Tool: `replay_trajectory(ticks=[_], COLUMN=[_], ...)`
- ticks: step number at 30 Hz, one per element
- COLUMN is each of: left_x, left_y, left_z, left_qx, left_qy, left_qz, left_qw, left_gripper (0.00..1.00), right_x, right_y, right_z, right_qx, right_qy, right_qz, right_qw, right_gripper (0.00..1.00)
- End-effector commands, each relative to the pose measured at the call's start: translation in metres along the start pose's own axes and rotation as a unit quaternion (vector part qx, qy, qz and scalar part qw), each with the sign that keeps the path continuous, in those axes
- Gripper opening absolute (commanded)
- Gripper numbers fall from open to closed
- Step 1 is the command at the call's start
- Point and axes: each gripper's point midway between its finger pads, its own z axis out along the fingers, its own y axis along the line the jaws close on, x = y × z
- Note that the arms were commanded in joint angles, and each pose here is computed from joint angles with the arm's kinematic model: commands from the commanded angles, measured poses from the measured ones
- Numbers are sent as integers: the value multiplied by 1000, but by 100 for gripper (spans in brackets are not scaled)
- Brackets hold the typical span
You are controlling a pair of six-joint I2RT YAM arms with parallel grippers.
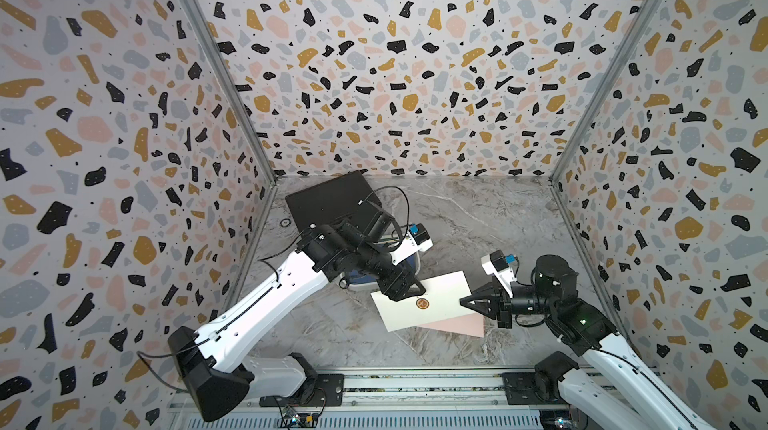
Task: Put the sealed envelopes into the storage box
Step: Pick up the envelope from the center of the board, then place the envelope in the storage box.
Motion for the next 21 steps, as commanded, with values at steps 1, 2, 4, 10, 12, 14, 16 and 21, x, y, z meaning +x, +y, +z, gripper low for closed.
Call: replay_trajectory(ticks=[1, 2, 4, 10, 12, 14, 16, 21], left_x=[9, 10, 10, 4, 2, 2, 5, 6], left_y=[-16, -16, -16, -6, -1, 8, 29, 65], left_z=[1, 2, 4, 6, 4, 2, -1, -26], left_qx=[52, 55, 58, 37, 19, -10, -68, -163], left_qy=[4, 5, 6, 15, 14, 21, 40, 117], left_qz=[3, 3, 0, 1, 6, 21, 34, 114], left_qw=[999, 998, 998, 999, 1000, 999, 996, 973], left_gripper=[60, 55, 43, 0, 0, 0, 0, 0], right_x=[-2, -2, -2, 1, 5, 13, 26, 39], right_y=[7, 7, 7, -1, -15, -34, -55, -74], right_z=[0, 0, 0, 0, -2, -6, -13, -23], right_qx=[-16, -17, -16, 4, 49, 111, 172, 232], right_qy=[-4, -4, -4, -2, 1, 12, 29, 37], right_qz=[-22, -22, -19, -13, -1, 13, 24, 28], right_qw=[1000, 1000, 1000, 1000, 999, 994, 984, 972], right_gripper=[0, 0, 0, 0, 30, 42, 45, 46])
